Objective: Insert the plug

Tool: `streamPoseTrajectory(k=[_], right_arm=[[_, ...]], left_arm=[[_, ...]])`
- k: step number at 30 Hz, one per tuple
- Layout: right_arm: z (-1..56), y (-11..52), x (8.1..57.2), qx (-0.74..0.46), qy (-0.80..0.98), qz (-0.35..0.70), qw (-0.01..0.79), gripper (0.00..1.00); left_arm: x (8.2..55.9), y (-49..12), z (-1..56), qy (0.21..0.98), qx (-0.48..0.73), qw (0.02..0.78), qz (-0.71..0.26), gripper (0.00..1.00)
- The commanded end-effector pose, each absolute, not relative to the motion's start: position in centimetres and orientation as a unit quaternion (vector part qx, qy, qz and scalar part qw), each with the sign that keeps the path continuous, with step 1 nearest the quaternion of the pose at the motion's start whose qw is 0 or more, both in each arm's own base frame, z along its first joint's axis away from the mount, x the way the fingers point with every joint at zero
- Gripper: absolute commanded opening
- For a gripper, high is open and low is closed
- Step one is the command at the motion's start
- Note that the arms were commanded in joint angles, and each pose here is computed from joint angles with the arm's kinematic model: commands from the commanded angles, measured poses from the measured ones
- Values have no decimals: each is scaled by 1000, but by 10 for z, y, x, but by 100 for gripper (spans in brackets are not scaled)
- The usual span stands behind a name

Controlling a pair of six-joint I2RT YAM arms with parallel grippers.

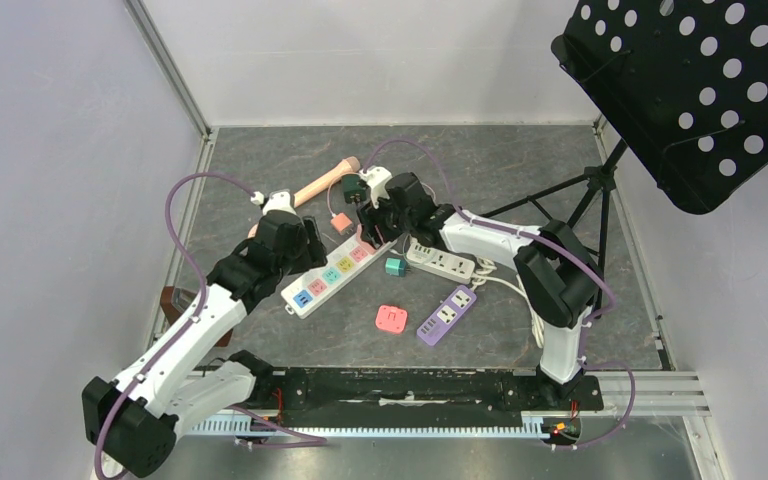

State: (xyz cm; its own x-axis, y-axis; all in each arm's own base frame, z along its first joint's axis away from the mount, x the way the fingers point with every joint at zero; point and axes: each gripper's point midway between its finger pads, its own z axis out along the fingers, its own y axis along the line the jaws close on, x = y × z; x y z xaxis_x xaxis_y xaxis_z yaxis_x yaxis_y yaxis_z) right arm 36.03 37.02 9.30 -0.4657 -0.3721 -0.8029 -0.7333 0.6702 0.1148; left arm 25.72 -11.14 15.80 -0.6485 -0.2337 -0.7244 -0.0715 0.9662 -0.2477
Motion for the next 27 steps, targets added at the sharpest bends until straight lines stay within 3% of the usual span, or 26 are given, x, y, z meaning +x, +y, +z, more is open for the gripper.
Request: streamPoseTrajectory(k=[1, 12, 27], right_arm=[[68, 356, 347, -359, 838, 190, 365, 0], [4, 328, 324, -396, 865, 79, 298, 0], [-83, 265, 249, -354, 919, 46, 166, 0]], left_arm=[[262, -116, 160, 898, -107, 408, -127, 73], [267, -113, 156, 900, -112, 403, -120, 73], [268, -108, 156, 899, -116, 407, -115, 73]])
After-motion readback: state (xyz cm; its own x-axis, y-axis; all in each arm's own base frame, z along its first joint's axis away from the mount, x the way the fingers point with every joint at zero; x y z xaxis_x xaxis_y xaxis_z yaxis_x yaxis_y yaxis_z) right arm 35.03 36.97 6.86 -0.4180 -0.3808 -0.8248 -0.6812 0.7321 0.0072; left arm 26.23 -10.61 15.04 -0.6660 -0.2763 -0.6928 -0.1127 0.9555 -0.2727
